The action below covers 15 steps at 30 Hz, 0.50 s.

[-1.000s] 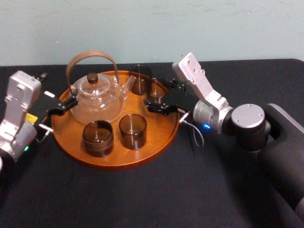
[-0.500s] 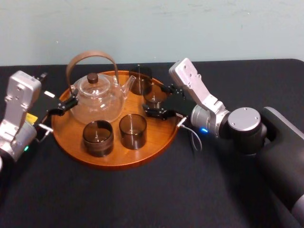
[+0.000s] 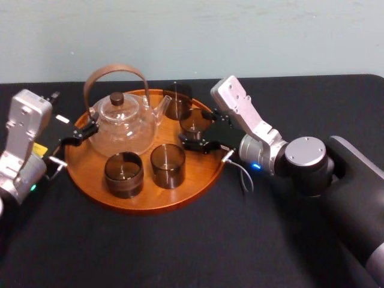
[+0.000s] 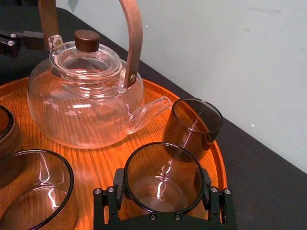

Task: Pick up the glass from the table and place it on the tray.

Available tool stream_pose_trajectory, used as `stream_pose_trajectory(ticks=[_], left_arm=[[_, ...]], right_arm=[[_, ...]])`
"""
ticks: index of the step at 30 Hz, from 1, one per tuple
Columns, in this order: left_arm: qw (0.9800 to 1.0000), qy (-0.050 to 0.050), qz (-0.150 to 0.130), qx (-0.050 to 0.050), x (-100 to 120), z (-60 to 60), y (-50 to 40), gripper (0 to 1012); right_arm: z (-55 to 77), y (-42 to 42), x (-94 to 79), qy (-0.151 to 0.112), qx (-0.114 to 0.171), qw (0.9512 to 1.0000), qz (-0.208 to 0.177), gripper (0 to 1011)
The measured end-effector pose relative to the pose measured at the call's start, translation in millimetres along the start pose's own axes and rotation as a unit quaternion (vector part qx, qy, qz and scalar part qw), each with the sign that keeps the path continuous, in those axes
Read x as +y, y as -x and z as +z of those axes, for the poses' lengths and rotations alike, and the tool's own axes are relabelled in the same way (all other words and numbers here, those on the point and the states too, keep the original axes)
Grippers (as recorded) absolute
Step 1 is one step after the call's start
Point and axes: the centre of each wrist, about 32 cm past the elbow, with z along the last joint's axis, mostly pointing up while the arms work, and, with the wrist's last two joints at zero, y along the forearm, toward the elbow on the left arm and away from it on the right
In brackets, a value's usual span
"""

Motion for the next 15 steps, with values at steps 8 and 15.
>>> stream_pose_trajectory(ticks=[8, 15], left_arm=[[1.0000, 0.000, 0.000, 0.000, 0.0, 0.0, 0.0, 1009], [1.0000, 0.000, 0.000, 0.000, 0.0, 0.0, 0.0, 1009]], right_arm=[[0.2, 0.5, 0.4, 0.001, -0.001, 1.0000, 0.000, 931], [0.2, 0.3, 0.2, 0.001, -0.001, 1.0000, -0.001, 1002]])
